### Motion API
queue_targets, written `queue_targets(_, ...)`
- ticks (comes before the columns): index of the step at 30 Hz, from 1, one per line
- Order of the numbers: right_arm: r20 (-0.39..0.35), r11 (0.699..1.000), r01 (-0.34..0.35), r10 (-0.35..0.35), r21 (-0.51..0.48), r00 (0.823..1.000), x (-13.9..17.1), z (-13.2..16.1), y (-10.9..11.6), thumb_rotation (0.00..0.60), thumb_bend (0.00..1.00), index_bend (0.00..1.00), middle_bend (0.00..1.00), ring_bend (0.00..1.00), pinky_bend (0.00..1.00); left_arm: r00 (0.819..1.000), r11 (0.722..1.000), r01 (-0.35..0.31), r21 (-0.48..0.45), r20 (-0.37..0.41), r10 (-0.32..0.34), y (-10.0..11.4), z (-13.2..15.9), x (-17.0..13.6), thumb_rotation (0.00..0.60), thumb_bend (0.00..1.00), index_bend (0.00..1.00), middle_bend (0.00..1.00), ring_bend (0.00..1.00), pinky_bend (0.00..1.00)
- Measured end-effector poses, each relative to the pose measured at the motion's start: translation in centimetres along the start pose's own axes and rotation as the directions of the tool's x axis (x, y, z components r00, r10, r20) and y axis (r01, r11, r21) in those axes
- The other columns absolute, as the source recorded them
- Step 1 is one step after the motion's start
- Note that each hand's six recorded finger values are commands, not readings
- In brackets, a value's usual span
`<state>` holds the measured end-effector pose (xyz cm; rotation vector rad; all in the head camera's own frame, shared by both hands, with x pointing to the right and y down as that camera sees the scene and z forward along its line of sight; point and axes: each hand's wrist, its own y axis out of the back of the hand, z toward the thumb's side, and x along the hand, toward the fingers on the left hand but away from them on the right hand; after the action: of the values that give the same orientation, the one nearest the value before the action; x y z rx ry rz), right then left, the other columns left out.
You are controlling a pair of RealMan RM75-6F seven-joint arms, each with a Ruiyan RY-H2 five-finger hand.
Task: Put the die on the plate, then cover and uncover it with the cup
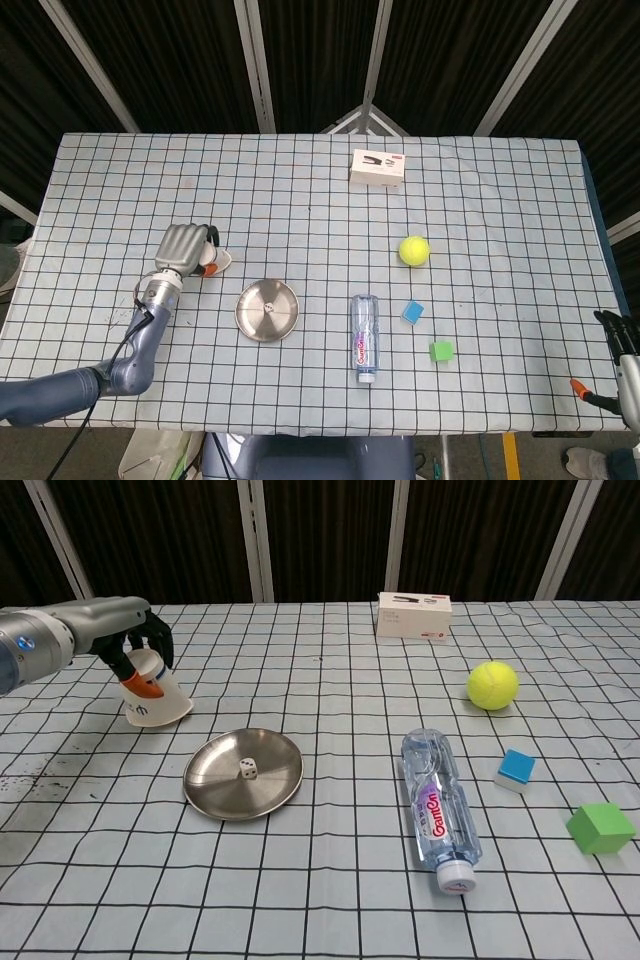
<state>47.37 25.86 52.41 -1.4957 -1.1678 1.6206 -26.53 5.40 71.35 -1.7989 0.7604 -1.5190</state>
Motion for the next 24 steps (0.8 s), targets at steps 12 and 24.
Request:
queue_targets(12, -0.005, 1.000, -0.001, 0.001, 0.000, 1.000, 0.0, 0.2, -0.1, 0.600, 0.13, 0.13, 0.14, 0.10, 0.02, 0.999, 0.999, 0.030, -0.037, -0.030, -0.031, 0.2, -0.3, -0.5, 0.600, 0.44, 0.54, 0.46, 0.43, 0.53)
queue_targets(24, -0.003, 1.000, -0.007, 0.007, 0.002, 1.000, 0.0, 0.2, -0.3, 0.600, 0.13, 0.13, 0.14, 0.10, 0.02, 0.996, 0.998, 0.061, 0.003, -0.067, -0.060, -0.3, -1.8, -1.0, 0.600, 0.43, 0.45, 0.38, 0.40, 0.53)
